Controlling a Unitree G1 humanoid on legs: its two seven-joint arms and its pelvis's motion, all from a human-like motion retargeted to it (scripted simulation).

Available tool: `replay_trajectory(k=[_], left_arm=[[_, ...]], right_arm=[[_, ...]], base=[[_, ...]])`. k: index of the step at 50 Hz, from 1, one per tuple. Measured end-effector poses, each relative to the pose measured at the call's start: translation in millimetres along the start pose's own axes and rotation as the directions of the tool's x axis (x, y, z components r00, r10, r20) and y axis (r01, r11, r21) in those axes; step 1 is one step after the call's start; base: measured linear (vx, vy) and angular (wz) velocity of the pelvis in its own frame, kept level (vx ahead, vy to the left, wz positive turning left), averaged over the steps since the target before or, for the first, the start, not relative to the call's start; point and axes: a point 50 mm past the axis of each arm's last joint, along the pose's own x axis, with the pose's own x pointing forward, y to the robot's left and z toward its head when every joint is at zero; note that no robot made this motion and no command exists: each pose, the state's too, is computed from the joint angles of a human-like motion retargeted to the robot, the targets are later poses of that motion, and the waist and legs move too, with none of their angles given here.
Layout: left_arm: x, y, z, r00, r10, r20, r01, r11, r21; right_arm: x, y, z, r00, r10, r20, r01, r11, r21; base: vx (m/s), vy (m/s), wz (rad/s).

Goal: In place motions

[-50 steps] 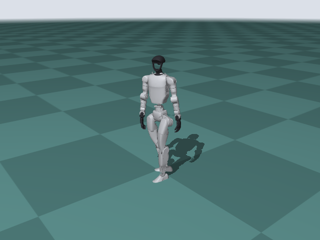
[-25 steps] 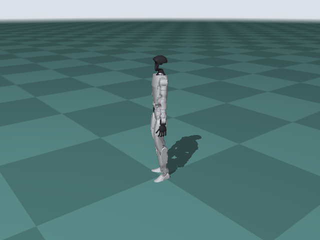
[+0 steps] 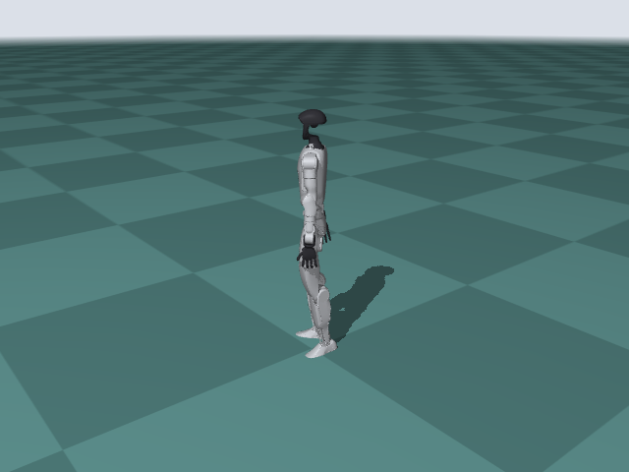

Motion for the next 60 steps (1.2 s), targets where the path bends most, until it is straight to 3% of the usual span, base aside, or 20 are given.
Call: replay_trajectory(k=[28, 43, 52, 60], left_arm=[[-7.6, 31.6, -32.2, 0.992, 0.089, -0.087, -0.098, 0.991, -0.096], [-5.3, 13.6, -37.7, 0.991, 0.068, -0.114, -0.084, 0.986, -0.144], [-5.4, -12.8, -55.8, 0.985, 0.023, -0.171, -0.056, 0.98, -0.191], [-6.6, -9.1, -56.9, 0.981, 0.027, -0.191, -0.064, 0.979, -0.193]], right_arm=[[-1.0, -17.3, 0.9, 0.999, -0.054, 0.007, 0.054, 0.998, -0.016], [-6.6, -35.3, 43.3, 0.986, -0.097, 0.134, 0.096, 0.995, 0.013], [-12.6, -17.5, 82.7, 0.965, -0.017, 0.262, 0.032, 0.998, -0.054], [-17.5, -3.1, 102.6, 0.938, 0.027, 0.345, 0.059, 0.97, -0.235]], base=[[0.13, 0.25, 1.51], [-0.12, 0.24, 1.6], [-0.1, 0.04, 0.44], [0.04, -0.08, -0.14]])
